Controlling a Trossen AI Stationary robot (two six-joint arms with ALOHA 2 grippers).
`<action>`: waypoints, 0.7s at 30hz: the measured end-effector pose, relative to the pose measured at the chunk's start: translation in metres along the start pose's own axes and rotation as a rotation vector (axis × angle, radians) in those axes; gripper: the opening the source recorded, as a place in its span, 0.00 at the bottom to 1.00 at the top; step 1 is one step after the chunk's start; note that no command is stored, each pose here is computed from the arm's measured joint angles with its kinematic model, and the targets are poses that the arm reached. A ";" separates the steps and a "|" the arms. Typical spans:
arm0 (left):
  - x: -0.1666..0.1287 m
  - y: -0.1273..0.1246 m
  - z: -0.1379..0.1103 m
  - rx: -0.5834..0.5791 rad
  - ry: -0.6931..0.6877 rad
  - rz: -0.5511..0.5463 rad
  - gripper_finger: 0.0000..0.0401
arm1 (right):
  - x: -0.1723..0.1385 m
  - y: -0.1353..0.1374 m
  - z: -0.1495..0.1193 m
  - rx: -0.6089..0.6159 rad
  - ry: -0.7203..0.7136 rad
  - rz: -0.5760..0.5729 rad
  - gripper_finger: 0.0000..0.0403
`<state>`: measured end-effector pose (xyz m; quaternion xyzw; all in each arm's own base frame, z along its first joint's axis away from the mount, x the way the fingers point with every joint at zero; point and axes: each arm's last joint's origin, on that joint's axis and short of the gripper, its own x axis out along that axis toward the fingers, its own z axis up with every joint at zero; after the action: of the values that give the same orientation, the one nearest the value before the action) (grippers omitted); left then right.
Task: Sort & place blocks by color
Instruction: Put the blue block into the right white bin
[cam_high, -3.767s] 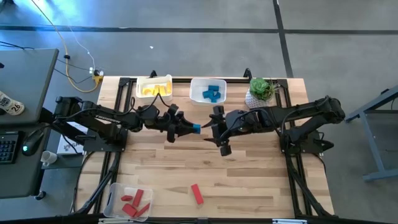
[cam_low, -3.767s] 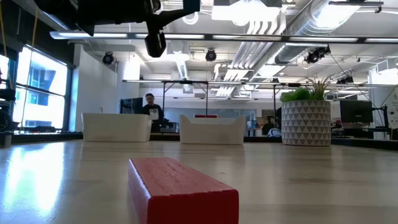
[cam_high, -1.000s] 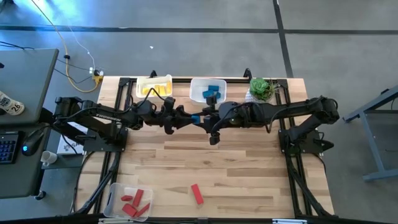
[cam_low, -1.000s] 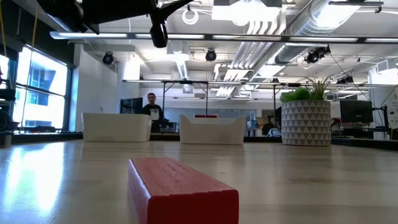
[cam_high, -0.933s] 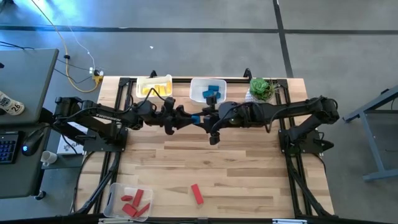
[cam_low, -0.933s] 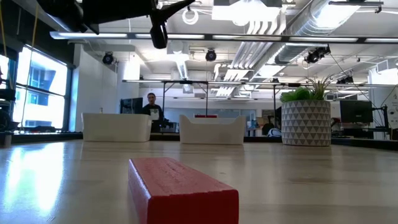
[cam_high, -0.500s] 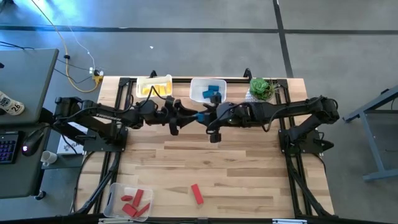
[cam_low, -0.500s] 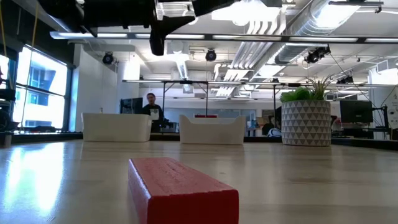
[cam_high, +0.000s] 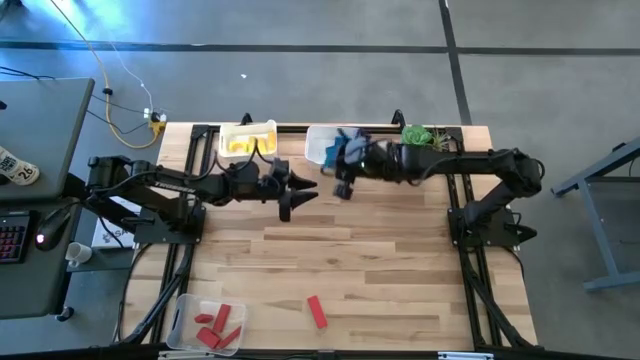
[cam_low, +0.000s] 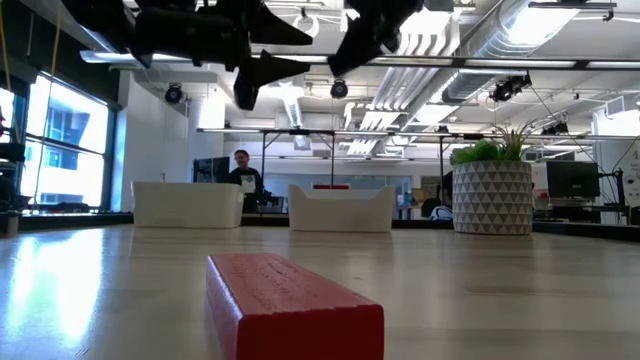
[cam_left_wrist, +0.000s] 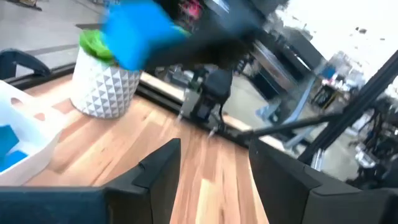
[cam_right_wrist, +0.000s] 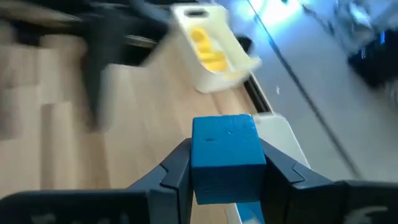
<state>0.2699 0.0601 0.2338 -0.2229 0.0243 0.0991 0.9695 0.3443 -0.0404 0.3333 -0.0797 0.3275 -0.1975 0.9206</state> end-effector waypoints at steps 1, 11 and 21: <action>0.000 -0.001 -0.002 0.008 0.012 0.000 0.45 | 0.003 -0.008 -0.002 0.036 0.012 -0.008 0.26; -0.001 -0.014 -0.021 0.143 0.154 -0.024 0.45 | 0.062 -0.070 -0.029 0.275 0.152 -0.020 0.26; -0.004 -0.029 -0.038 0.211 0.262 -0.070 0.45 | 0.108 -0.095 -0.063 0.397 0.292 -0.004 0.26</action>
<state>0.2717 0.0169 0.2127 -0.1316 0.1529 0.0324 0.9789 0.3508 -0.1731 0.2495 0.1318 0.4118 -0.2691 0.8606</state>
